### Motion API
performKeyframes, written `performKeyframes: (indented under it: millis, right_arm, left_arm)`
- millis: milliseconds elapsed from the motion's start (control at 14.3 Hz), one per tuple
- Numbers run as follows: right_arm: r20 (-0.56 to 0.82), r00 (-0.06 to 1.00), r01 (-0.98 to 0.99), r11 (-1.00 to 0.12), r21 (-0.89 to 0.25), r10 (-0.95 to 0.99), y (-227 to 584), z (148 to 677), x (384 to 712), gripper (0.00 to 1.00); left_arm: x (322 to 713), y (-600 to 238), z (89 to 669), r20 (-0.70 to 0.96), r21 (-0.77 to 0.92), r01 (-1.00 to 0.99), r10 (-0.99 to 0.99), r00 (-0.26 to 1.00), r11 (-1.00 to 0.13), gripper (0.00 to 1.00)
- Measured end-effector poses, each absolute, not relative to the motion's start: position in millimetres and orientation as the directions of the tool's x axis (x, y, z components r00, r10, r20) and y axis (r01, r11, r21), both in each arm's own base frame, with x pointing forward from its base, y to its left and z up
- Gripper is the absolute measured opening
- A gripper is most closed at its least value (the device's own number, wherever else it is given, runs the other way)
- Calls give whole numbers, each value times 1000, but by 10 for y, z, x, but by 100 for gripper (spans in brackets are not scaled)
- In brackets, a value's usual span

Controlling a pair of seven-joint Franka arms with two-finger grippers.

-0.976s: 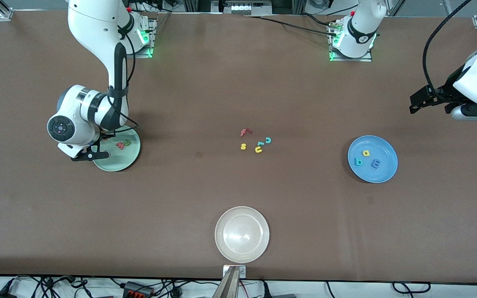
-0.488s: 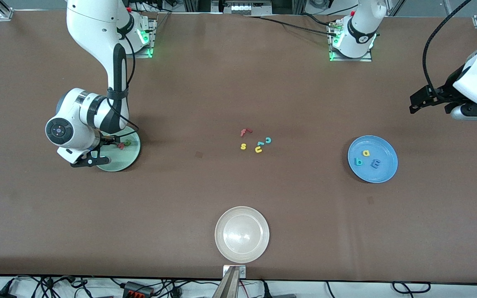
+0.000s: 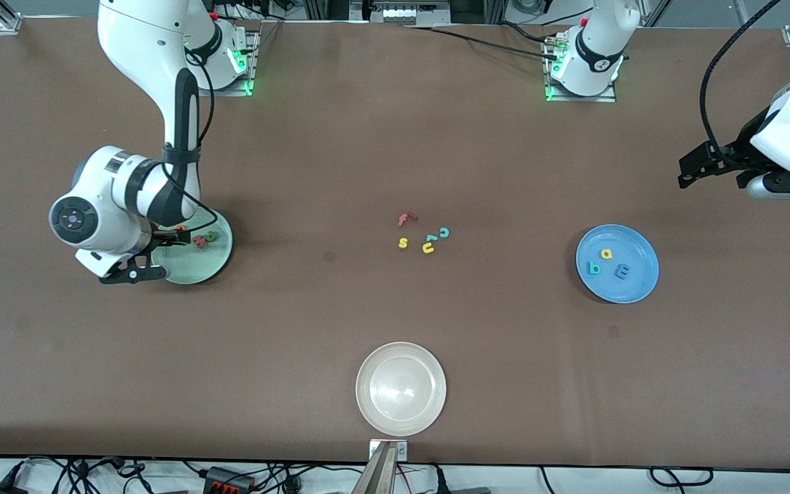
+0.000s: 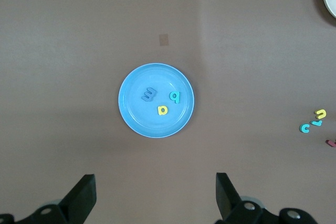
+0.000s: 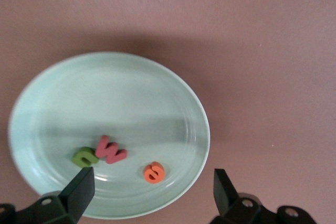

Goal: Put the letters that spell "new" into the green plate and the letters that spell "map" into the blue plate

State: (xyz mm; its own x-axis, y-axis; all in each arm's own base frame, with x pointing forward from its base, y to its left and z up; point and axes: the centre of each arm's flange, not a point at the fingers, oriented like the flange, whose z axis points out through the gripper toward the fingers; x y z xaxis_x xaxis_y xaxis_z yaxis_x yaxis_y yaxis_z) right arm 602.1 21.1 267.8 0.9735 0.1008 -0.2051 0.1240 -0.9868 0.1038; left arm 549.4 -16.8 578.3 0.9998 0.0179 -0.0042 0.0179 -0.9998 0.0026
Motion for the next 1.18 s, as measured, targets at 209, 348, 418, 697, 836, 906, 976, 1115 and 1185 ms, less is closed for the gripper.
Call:
performKeyframes:
  millis: [209, 348, 418, 697, 836, 906, 976, 1115, 1185]
  right_arm:
    - [-180, 979, 104, -994, 34, 96, 232, 2823, 6197, 100]
    - [-170, 982, 93, -994, 50, 84, 274, 2986, 6312, 100]
    - [-150, 986, 85, -995, 59, 75, 328, 3159, 6376, 100]
    - [-106, 993, 48, -998, 29, 45, 370, 4212, 6382, 100]
    - [-103, 994, 31, -1000, 0, 31, 108, 4718, 6327, 100]
    - [-90, 996, 23, -1000, -5, 23, -43, 4928, 6316, 100]
    - [-67, 998, 16, -1000, -8, 16, -175, 5105, 6307, 100]
    - [-25, 1000, 5, -1000, -10, 5, -353, 5359, 6270, 100]
    - [-9, 1000, 1, -1000, -11, 1, -397, 5459, 6240, 100]
  left_arm:
    - [5494, -168, 5784, -4, 3, 18, 18, 1000, -1000, 100]
    - [5494, -168, 5784, -4, 3, 18, 18, 1000, -1000, 100]
    - [5494, -168, 5784, -4, 3, 18, 18, 1000, -1000, 100]
    - [5494, -168, 5784, -4, 3, 18, 18, 1000, -1000, 100]
    - [5493, -169, 5785, -5, 3, 18, 18, 1000, -1000, 100]
    - [5493, -169, 5785, -5, 3, 18, 18, 1000, -1000, 100]
    - [5493, -169, 5785, -5, 3, 18, 18, 1000, -1000, 100]
    - [5493, -168, 5785, -5, 3, 18, 18, 1000, -1000, 100]
    - [5493, -168, 5785, -5, 3, 18, 18, 1000, -1000, 100]
